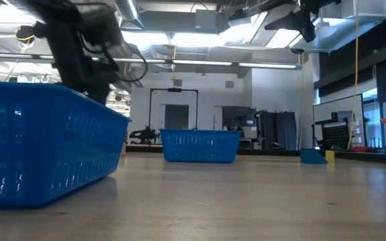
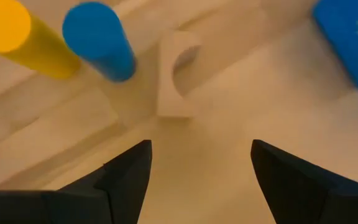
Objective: Sort & place blocks by color
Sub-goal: Put the top brown block into the top blue basket
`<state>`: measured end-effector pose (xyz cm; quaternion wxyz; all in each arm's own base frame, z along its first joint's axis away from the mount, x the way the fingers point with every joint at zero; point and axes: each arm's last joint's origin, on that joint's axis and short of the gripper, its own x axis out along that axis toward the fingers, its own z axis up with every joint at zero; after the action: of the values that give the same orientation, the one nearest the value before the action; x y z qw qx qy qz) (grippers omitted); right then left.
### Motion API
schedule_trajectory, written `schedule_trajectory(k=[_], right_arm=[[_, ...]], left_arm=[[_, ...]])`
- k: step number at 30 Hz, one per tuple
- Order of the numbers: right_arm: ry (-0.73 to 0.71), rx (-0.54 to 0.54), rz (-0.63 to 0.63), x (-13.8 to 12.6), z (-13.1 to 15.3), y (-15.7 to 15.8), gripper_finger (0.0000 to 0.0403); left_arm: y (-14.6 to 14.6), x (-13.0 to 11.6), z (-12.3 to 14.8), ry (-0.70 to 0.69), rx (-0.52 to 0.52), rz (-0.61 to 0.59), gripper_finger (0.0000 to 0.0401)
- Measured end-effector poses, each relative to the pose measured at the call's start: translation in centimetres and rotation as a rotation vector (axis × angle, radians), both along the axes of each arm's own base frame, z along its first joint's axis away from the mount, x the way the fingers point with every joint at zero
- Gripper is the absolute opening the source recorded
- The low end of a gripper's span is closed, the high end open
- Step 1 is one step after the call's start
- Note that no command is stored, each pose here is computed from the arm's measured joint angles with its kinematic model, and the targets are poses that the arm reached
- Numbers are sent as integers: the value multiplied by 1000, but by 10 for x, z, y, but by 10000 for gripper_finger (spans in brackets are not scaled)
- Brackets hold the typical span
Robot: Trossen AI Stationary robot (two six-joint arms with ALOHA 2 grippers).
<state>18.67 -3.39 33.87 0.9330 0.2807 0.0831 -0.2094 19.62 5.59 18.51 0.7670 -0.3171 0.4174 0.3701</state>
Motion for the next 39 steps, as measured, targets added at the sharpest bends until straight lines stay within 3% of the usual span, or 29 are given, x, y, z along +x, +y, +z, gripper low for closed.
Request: schedule_trajectory(k=[7,15,22,26,32,39], right_arm=[[0,0,0,0,0,0,209],[0,0,0,0,0,0,209],[-1,0,0,0,0,0,209],[-1,-1,0,0,0,0,209],[0,-3,1,0,0,0,209],[6,-18,6,0,0,0,209]], left_arm=[[12,26,-15,96,96,55,267],[18,36,-39,176,71,72,267],[26,40,-50,166,42,114,261],[26,41,-51,157,34,113,224],[26,41,-49,143,16,105,119],[12,40,-27,40,-17,30,118]])
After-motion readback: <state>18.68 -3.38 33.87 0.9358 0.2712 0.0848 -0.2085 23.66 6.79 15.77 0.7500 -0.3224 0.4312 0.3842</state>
